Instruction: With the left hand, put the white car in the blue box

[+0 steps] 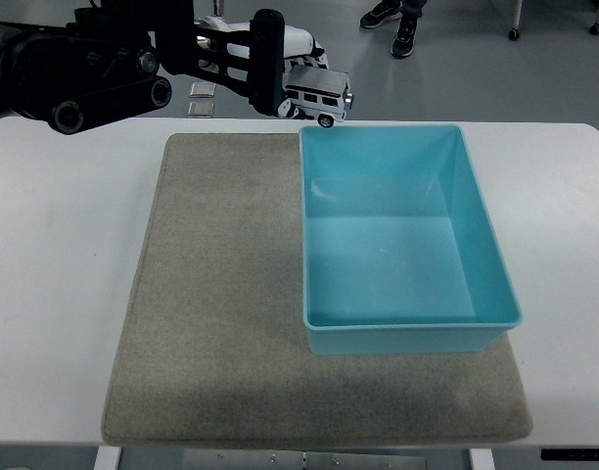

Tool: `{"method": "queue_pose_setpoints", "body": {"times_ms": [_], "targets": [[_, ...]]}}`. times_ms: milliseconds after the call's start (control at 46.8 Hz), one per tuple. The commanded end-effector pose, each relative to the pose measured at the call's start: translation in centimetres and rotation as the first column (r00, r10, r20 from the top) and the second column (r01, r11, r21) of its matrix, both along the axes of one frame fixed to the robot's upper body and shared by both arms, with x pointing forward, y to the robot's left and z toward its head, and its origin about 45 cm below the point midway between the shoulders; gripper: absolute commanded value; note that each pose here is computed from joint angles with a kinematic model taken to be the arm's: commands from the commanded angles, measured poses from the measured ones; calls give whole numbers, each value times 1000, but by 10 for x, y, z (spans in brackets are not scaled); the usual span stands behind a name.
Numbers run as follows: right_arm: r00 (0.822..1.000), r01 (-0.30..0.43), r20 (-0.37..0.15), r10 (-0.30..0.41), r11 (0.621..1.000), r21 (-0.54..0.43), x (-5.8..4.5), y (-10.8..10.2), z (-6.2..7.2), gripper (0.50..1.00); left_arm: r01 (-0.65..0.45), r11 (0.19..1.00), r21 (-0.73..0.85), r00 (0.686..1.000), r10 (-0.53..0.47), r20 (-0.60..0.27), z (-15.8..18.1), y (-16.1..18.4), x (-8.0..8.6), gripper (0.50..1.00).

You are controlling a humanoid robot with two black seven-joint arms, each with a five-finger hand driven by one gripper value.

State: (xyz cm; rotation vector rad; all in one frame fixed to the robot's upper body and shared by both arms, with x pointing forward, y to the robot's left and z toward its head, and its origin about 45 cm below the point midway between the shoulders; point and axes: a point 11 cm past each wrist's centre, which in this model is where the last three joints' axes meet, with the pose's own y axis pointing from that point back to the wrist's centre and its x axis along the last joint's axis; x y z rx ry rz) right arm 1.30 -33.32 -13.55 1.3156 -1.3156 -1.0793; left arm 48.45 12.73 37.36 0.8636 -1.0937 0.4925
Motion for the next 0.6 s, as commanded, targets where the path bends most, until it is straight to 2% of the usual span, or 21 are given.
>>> {"method": "queue_pose_setpoints", "body": {"times_ms": [0, 171, 577], "targets": [[1000, -1, 0, 1, 1000, 0, 0, 0, 0, 936, 36, 999, -7, 999, -36, -14, -5, -18, -5, 500], [1000, -1, 0, 1, 1000, 0, 0, 0, 0, 936, 112, 994, 1, 993, -112, -37, -20, -51, -18, 500], [1000, 1, 0, -1, 1000, -1, 0, -1, 0, 936, 250, 968, 31, 960, -243, -139, -88, -106, -57, 500]]}}
